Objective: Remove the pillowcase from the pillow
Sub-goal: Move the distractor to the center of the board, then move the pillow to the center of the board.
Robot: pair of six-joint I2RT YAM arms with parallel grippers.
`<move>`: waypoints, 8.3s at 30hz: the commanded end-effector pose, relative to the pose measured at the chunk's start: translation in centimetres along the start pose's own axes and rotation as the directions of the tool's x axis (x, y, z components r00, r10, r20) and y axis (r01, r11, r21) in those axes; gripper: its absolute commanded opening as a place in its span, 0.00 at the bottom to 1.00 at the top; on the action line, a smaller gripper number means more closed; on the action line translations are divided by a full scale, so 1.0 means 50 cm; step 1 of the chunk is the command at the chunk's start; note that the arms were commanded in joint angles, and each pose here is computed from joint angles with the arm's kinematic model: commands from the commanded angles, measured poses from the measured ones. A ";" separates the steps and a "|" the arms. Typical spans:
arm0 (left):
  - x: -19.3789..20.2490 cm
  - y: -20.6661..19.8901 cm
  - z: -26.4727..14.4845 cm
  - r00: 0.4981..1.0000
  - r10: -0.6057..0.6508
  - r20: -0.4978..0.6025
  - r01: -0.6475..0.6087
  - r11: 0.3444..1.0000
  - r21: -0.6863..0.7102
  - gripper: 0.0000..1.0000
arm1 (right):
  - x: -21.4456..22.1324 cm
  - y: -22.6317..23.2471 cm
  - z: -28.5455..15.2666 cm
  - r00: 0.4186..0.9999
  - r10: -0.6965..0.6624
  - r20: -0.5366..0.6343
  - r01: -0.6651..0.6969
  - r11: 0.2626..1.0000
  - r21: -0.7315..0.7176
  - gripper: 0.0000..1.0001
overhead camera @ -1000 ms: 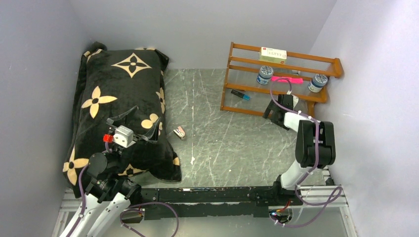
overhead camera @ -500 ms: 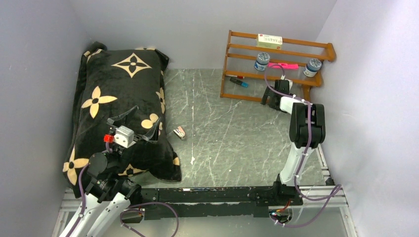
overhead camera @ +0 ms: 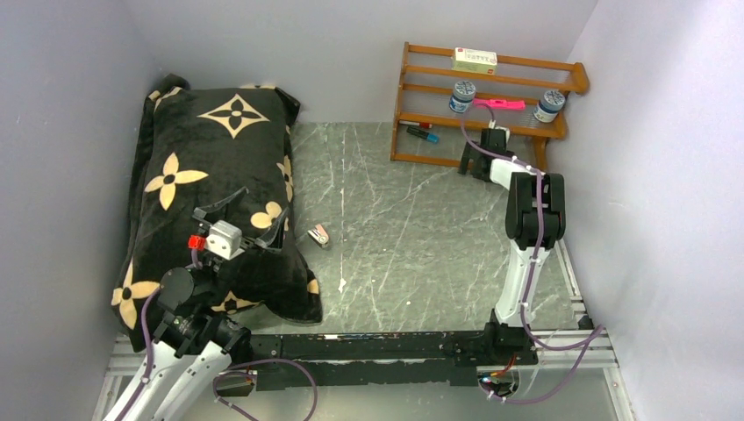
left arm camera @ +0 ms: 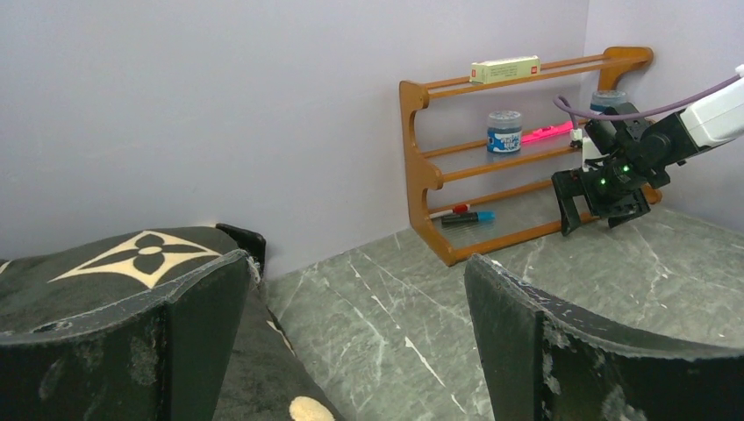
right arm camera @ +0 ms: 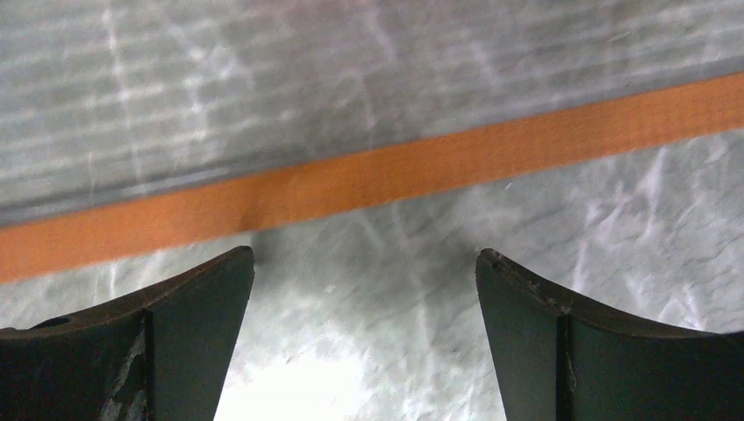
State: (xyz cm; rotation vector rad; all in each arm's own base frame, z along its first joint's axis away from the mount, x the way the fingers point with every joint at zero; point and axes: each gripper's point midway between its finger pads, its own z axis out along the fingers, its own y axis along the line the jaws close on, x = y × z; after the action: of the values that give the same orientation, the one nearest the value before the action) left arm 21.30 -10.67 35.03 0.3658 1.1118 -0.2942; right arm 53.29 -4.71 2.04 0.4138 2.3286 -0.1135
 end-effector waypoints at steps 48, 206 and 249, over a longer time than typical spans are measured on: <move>0.036 0.074 0.011 0.994 -0.021 -0.108 -0.003 0.977 -0.214 0.97 | 0.484 0.637 -0.347 0.812 -0.425 0.400 0.573 0.714 -0.402 1.00; 0.164 -0.186 0.307 0.490 -0.626 -0.607 0.625 0.737 -0.257 0.61 | 0.302 0.366 -0.791 0.985 -0.058 0.160 0.170 0.411 -0.896 1.00; 0.168 0.073 0.076 0.852 -0.291 -0.435 0.152 0.933 -0.326 0.96 | 0.387 0.421 -0.665 0.897 -0.392 0.206 0.389 0.476 -0.789 0.00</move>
State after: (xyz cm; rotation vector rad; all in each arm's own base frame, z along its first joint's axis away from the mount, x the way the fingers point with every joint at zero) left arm 29.31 -9.33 26.44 0.0365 1.7587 -0.2273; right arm 20.49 30.70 11.72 -0.7186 2.1467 0.9610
